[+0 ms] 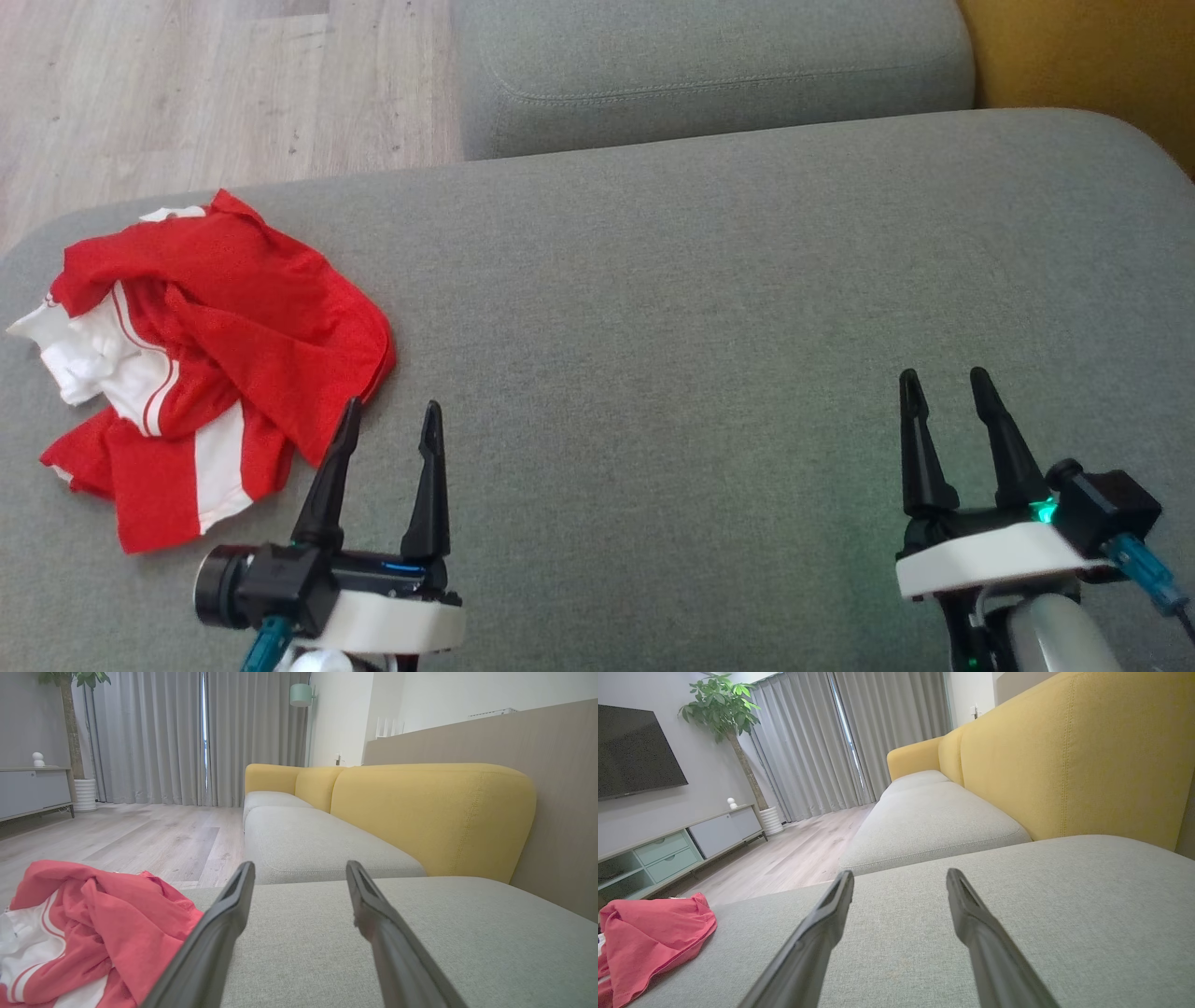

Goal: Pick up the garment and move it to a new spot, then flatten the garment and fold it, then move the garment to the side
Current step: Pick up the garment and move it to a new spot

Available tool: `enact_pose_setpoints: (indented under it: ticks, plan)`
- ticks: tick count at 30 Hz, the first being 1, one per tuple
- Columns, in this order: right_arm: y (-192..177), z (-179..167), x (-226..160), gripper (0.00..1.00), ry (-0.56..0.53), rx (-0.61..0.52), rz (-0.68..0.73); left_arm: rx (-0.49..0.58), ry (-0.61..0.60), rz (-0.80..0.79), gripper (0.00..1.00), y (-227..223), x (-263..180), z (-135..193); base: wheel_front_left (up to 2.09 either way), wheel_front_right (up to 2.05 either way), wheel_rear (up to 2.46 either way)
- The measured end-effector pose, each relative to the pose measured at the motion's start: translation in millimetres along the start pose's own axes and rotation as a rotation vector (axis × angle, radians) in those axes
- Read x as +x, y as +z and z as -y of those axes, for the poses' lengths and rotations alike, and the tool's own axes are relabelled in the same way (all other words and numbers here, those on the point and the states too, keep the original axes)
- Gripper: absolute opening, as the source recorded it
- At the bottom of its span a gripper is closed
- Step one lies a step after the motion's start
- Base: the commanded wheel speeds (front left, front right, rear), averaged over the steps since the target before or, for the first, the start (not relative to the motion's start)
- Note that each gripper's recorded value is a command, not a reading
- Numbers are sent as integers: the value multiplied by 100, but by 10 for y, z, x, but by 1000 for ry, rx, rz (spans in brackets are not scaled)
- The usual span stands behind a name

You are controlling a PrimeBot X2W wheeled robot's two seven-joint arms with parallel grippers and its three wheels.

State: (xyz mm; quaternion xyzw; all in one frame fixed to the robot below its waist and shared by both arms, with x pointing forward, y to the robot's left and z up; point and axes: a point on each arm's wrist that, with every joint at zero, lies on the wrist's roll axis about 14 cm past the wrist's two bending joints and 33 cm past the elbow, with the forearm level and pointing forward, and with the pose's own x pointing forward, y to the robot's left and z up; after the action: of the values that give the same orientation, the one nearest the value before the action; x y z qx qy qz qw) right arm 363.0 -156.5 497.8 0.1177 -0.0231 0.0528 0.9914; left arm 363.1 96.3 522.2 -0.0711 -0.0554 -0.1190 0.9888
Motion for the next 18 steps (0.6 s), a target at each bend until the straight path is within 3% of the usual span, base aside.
enact_pose_setpoints:
  ticks: [18]
  plan:
    - [-21, -159, 74, 100, 52, -7, -6, 8, 53, 14, 100, 56, -84, -135, 0, 0, 0]
